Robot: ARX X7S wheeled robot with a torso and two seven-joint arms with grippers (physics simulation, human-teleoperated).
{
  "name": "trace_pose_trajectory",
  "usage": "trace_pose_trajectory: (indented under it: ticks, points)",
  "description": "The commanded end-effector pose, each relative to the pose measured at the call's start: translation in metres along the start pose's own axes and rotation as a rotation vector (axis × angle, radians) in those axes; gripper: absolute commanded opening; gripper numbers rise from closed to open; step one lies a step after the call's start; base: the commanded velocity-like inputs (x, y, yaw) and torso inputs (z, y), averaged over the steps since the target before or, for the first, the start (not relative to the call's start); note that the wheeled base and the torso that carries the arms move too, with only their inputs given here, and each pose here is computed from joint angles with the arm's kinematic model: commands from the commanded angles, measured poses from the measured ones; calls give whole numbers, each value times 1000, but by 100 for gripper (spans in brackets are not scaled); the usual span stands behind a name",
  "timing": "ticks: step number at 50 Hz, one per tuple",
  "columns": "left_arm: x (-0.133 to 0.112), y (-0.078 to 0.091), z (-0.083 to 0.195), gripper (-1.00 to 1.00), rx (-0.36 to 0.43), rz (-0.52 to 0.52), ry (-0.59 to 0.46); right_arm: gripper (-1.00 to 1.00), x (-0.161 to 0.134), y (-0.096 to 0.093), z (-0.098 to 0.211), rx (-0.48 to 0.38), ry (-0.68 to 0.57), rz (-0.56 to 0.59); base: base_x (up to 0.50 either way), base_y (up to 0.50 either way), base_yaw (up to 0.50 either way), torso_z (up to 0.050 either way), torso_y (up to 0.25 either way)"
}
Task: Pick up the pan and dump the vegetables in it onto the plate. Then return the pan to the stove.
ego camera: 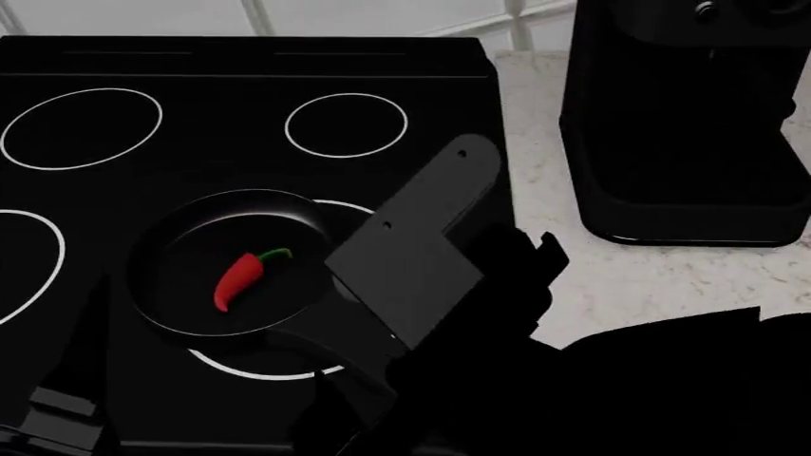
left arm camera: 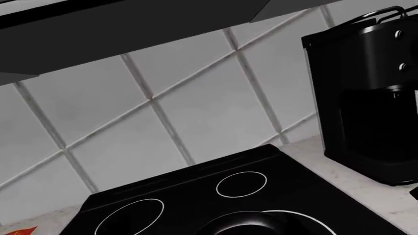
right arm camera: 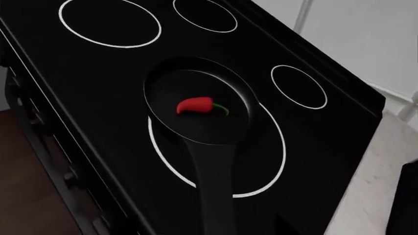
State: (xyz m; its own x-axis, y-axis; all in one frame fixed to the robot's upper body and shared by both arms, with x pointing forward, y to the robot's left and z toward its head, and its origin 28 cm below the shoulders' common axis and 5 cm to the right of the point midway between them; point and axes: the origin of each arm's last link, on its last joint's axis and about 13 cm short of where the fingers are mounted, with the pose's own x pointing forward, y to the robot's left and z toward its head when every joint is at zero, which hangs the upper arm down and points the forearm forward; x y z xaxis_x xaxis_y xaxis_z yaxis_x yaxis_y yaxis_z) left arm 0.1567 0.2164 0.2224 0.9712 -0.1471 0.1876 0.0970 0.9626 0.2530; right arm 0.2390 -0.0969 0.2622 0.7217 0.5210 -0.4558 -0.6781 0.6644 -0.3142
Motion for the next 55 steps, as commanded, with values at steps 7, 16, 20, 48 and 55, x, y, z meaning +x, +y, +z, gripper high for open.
trace_pose_trajectory:
  ticks: [7, 16, 20, 48, 55]
  points:
    - [1, -1, 1, 100, -1, -7, 2, 100, 29, -11, -17, 52, 25, 5, 0, 0, 0, 0, 0]
    - [1, -2, -1, 100, -3, -7, 4, 100, 46, -17, -28, 88, 51, 6, 0, 0, 0, 0, 0]
    - [1, -1, -2, 100, -3, -6, 6, 100, 48, -19, -33, 105, 57, 2, 0, 0, 0, 0, 0]
    - [0, -3, -3, 100, -9, -19, 6, 100, 77, -21, -56, 160, 115, 27, 0, 0, 0, 0, 0]
    - [1, -3, -2, 100, -14, -22, 3, 100, 85, -19, -59, 170, 122, 45, 0, 0, 0, 0, 0]
